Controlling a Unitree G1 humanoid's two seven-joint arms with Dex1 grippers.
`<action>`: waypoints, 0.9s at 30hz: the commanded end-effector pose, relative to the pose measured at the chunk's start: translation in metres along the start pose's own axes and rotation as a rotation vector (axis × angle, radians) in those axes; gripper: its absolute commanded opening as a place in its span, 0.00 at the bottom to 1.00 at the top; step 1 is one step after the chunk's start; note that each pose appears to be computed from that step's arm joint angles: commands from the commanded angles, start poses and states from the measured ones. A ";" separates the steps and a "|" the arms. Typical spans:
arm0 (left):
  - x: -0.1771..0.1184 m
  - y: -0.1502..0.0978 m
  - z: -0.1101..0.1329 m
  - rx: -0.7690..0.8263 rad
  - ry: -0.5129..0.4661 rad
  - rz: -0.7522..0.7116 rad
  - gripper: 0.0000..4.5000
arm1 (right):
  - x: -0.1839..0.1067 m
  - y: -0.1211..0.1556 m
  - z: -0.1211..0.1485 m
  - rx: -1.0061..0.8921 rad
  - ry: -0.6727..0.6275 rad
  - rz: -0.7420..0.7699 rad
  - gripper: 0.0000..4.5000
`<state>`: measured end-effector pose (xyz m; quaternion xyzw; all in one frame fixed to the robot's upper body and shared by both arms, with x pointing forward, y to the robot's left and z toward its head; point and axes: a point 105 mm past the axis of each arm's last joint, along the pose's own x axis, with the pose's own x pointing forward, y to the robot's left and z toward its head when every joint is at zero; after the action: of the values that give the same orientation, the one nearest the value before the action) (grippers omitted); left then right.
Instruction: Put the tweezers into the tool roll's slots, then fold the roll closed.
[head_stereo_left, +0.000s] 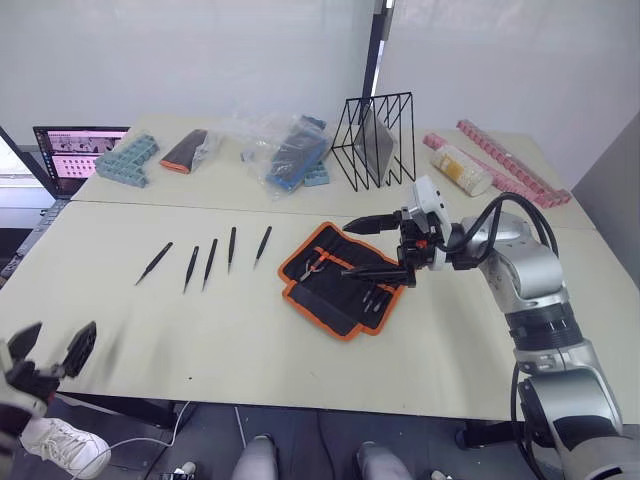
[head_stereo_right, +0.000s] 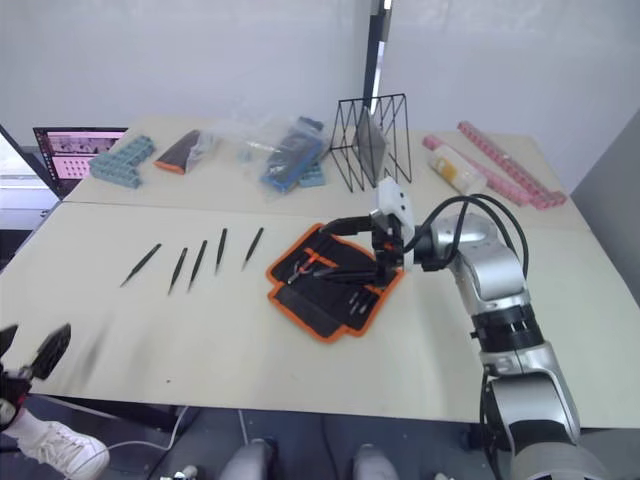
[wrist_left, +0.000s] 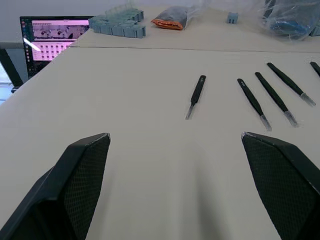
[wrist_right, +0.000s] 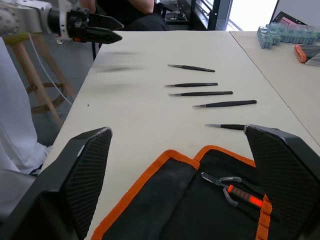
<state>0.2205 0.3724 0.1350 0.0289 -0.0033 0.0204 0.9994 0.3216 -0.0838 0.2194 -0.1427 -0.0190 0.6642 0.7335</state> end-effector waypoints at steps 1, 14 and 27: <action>0.030 0.009 -0.010 -0.011 0.035 -0.004 0.99 | -0.009 0.005 0.015 -0.043 -0.027 -0.048 1.00; 0.114 -0.008 -0.026 0.011 0.170 -0.165 0.99 | -0.030 0.013 0.021 -0.020 -0.038 -0.202 1.00; 0.134 -0.023 -0.043 0.052 0.308 -0.243 0.35 | -0.032 0.018 0.022 -0.055 -0.019 -0.251 1.00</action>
<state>0.3558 0.3620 0.1040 0.0460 0.1233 -0.0800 0.9881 0.3015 -0.1105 0.2294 -0.1376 -0.0341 0.5692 0.8099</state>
